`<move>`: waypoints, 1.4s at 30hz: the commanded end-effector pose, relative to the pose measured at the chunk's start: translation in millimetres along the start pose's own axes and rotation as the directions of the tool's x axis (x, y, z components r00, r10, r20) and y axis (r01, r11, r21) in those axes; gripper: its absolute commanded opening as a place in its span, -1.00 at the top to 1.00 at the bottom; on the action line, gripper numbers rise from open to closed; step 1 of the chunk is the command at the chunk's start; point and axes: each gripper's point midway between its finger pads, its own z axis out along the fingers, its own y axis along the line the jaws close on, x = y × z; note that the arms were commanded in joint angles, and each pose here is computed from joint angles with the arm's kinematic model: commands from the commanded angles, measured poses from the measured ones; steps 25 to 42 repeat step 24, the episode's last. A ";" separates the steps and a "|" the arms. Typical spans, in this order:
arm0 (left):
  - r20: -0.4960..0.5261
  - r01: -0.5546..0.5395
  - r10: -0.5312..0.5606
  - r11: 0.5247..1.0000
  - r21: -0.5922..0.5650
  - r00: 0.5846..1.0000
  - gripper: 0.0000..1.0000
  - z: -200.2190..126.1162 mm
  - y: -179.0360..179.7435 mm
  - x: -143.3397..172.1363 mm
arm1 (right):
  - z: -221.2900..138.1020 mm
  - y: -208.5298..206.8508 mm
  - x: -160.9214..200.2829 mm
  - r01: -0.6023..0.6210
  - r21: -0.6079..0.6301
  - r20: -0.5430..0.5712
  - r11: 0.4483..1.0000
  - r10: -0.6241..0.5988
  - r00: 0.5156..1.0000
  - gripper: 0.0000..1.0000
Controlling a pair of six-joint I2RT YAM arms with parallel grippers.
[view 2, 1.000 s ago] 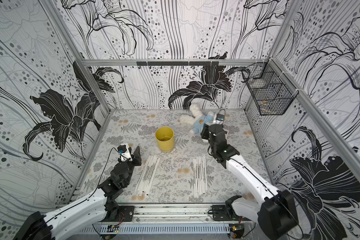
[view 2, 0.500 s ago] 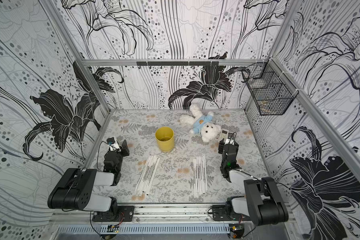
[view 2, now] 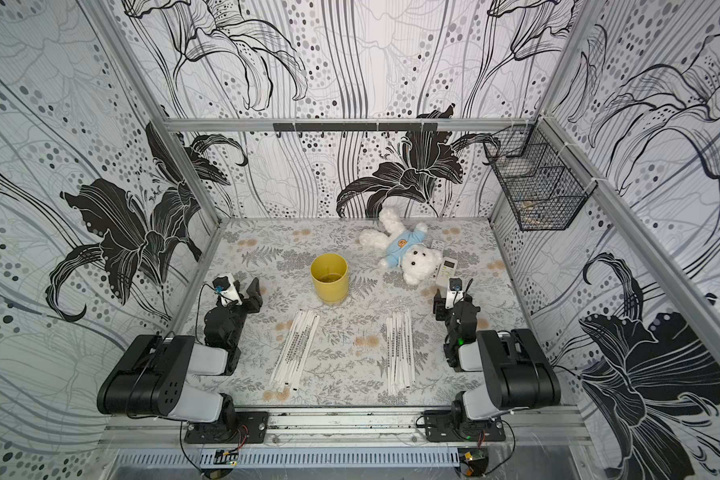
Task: Take the straws out of the storage container
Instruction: Reset both arms
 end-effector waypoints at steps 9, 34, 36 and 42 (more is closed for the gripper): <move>0.015 -0.022 0.022 1.000 -0.006 1.000 -0.96 6.9 -5.0 -7.0 | 6.2 -10.9 -28.2 -0.064 0.021 0.088 0.998 0.062 0.994 -0.91; 0.018 -0.042 0.043 0.997 -0.069 0.999 -0.96 6.9 -3.0 -6.9 | 6.0 -10.6 -28.3 -0.063 0.020 0.089 0.998 0.061 0.994 -0.91; 0.018 -0.042 0.043 0.997 -0.069 0.999 -0.96 6.9 -3.0 -6.9 | 6.0 -10.6 -28.3 -0.063 0.020 0.089 0.998 0.061 0.994 -0.91; 0.018 -0.042 0.043 0.997 -0.069 0.999 -0.96 6.9 -3.0 -6.9 | 6.0 -10.6 -28.3 -0.063 0.020 0.089 0.998 0.061 0.994 -0.91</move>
